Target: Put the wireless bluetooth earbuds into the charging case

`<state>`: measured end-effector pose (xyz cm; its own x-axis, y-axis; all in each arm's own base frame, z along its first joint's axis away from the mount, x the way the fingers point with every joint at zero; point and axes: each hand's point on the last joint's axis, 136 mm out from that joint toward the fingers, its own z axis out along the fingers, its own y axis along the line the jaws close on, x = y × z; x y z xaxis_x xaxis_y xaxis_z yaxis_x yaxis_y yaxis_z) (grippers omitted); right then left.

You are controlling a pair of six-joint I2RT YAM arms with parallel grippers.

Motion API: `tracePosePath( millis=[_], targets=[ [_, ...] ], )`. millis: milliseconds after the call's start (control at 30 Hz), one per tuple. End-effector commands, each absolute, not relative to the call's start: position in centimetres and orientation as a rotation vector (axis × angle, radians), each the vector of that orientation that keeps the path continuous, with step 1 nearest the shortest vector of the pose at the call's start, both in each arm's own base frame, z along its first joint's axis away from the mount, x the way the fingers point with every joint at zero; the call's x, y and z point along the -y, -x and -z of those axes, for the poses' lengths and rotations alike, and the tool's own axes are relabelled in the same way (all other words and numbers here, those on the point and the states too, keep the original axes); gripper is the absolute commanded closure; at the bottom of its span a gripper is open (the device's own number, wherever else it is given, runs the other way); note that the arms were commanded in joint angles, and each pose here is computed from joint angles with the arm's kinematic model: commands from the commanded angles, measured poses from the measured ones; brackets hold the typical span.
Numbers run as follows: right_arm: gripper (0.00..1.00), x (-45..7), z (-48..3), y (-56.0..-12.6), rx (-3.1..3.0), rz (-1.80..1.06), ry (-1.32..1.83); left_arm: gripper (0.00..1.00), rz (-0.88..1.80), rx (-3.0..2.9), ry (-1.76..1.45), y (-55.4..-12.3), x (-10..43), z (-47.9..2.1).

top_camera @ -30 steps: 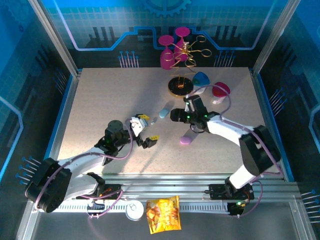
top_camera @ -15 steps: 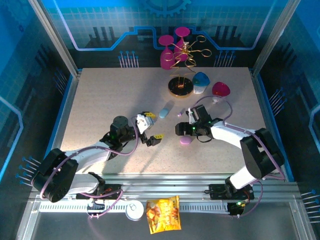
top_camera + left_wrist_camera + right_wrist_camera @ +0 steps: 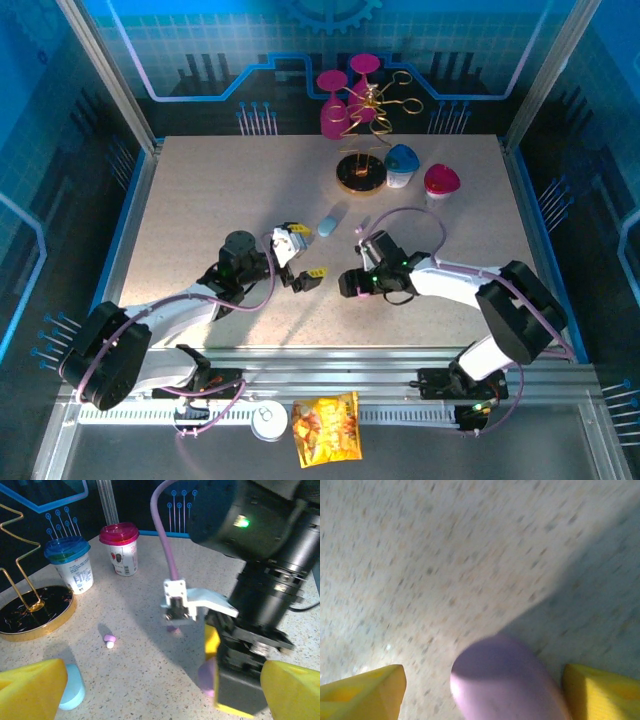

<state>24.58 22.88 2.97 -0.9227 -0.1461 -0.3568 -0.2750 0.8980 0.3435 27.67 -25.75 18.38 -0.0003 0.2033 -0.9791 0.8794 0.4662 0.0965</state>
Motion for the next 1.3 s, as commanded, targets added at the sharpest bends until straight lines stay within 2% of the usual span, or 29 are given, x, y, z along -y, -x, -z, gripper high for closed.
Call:
tracePosePath(
  millis=[0,133,333,533,1000,1167,1267],
  targets=[
    [0.20,-22.0,-3.7,-22.6,-2.783,-0.486,0.264,0.01,0.678,-1.466,-1.018,-28.1,26.4,-19.7],
    [0.20,-21.9,-5.8,-22.1,-2.749,-0.457,0.299,0.01,0.683,-1.454,-1.029,-28.5,26.7,-20.0],
    [0.21,-19.6,-6.9,-24.2,-2.725,-0.241,0.289,0.01,0.701,-1.441,-1.014,-28.0,26.6,-20.5],
    [0.26,-21.2,-6.8,-25.7,-2.786,-0.126,0.353,0.01,0.648,-1.450,-1.009,-27.2,25.5,-20.7],
    [0.45,-22.7,-3.6,-24.6,-2.957,-0.051,0.523,0.01,0.613,-1.455,-1.002,-26.4,24.6,-20.8],
    [0.58,-22.6,-2.8,-24.8,-2.986,-0.022,0.522,0.01,0.615,-1.447,-1.012,-26.9,24.9,-20.7],
    [0.61,-22.7,-3.0,-24.9,-2.984,-0.026,0.519,0.01,0.621,-1.448,-1.017,-26.9,25.1,-20.5]
  ],
)
